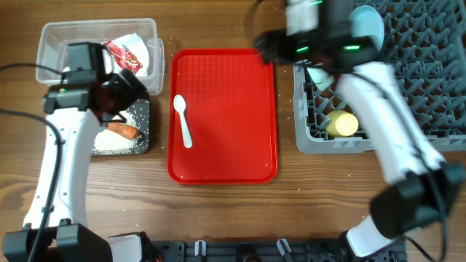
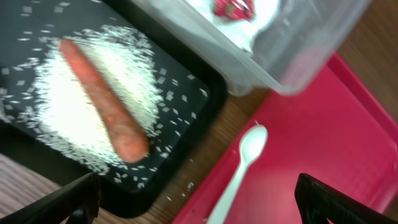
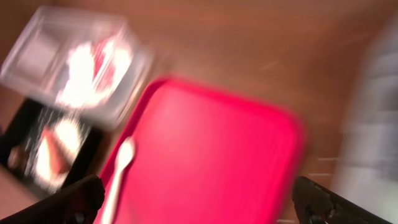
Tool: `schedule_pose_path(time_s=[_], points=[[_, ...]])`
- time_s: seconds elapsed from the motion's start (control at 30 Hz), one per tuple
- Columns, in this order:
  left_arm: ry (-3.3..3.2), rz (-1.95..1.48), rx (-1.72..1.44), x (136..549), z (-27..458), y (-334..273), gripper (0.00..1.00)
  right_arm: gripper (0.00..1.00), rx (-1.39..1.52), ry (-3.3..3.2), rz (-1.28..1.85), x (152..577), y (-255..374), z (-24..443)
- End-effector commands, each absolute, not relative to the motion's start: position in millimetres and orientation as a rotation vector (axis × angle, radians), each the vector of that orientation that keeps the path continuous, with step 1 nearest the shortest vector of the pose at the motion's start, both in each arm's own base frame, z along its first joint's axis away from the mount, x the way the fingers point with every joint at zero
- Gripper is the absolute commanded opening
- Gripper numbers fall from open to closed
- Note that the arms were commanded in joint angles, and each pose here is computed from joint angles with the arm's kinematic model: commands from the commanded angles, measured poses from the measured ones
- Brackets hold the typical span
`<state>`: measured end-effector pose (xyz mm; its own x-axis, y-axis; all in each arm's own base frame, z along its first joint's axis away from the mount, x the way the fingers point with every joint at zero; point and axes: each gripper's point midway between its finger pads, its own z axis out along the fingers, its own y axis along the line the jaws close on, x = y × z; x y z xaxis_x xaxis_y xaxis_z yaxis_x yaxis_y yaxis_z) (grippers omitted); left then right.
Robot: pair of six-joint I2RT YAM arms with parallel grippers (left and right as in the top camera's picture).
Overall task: Sort waste into correct bins and load items into the dishwasher rack
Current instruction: 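Move right gripper to the white spoon on the red tray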
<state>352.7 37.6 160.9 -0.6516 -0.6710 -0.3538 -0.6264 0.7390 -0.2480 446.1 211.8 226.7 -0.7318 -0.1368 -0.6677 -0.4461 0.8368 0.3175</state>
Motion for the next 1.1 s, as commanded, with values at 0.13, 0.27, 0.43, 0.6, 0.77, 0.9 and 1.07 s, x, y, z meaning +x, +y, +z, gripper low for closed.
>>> schedule_pose_path(time_s=[0.13,0.27,0.43,0.6,0.77,0.9,1.07], points=[[2.366,-0.063,-1.341,331.3,159.6,113.7,1.00,1.00,-0.855,2.455,0.441,398.8,334.8,109.0],[2.329,-0.048,-1.402,325.1,159.5,130.9,1.00,1.00,-1.056,2.433,0.359,378.3,363.5,66.7],[2.327,-0.047,-1.408,324.4,159.3,132.4,1.00,1.00,-1.212,2.363,0.261,379.8,374.8,30.1],[2.328,-0.046,-1.409,324.3,159.0,132.5,1.00,1.00,-1.280,2.315,0.216,384.6,376.1,19.1],[2.346,-0.042,-1.417,320.1,157.0,130.8,1.00,1.00,-1.302,2.282,0.198,386.1,380.8,23.6],[2.356,-0.028,-1.410,318.3,156.5,131.5,1.00,1.00,-1.416,2.323,0.323,346.3,392.8,65.6],[2.356,-0.028,-1.410,318.3,156.5,131.5,1.00,1.00,-1.090,2.456,0.778,322.0,429.6,129.9]])
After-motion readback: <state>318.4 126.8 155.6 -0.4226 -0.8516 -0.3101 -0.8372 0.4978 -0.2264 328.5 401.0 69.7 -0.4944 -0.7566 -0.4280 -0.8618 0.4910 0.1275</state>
